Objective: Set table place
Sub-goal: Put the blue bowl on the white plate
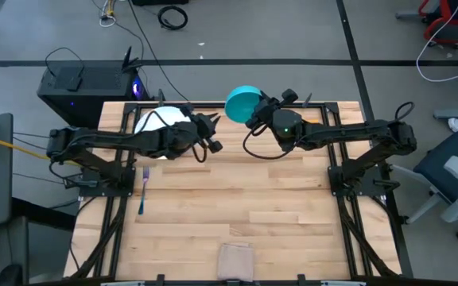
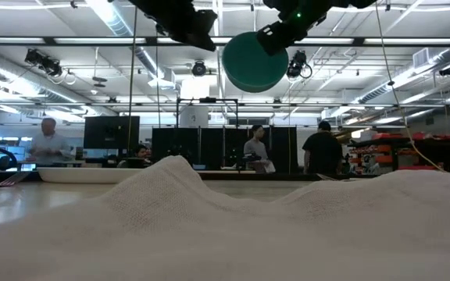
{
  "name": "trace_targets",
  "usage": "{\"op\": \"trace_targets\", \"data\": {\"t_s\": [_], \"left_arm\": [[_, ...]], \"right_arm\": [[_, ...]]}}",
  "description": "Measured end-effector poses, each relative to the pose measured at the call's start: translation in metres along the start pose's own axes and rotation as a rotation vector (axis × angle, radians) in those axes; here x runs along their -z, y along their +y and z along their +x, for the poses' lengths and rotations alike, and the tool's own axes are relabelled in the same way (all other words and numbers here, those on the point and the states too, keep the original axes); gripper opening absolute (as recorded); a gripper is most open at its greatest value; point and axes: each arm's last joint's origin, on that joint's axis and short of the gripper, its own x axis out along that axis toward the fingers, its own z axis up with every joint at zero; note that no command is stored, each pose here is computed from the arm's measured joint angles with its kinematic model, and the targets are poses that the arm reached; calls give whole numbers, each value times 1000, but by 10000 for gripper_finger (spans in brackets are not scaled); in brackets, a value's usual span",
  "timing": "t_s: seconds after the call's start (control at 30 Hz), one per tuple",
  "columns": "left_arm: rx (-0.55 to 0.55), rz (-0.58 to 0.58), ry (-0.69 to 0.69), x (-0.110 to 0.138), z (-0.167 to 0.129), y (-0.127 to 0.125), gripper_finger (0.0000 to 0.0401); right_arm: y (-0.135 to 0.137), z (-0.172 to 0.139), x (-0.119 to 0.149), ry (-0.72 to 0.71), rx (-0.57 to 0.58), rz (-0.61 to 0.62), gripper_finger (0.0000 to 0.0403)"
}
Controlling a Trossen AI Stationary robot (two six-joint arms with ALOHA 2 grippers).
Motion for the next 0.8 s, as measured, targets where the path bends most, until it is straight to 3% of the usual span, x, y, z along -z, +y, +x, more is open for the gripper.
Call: {"op": "trace_targets", "data": {"t_s": [0.27, 0.43, 0.6, 0.8], "left_arm": [[-7, -19, -24, -7, 5, -3, 118], [-42, -209, -82, -13, 10, 5, 141], [-53, -291, -70, -7, 23, 12, 151], [-51, -289, -48, -1, 34, 16, 144]], "right_arm": [[0, 0, 0, -1, -1, -7, 4], [0, 0, 0, -5, -9, -6, 5], [1, 0, -1, -17, -27, -5, 4], [1, 0, -1, -19, -32, -6, 5]]}}
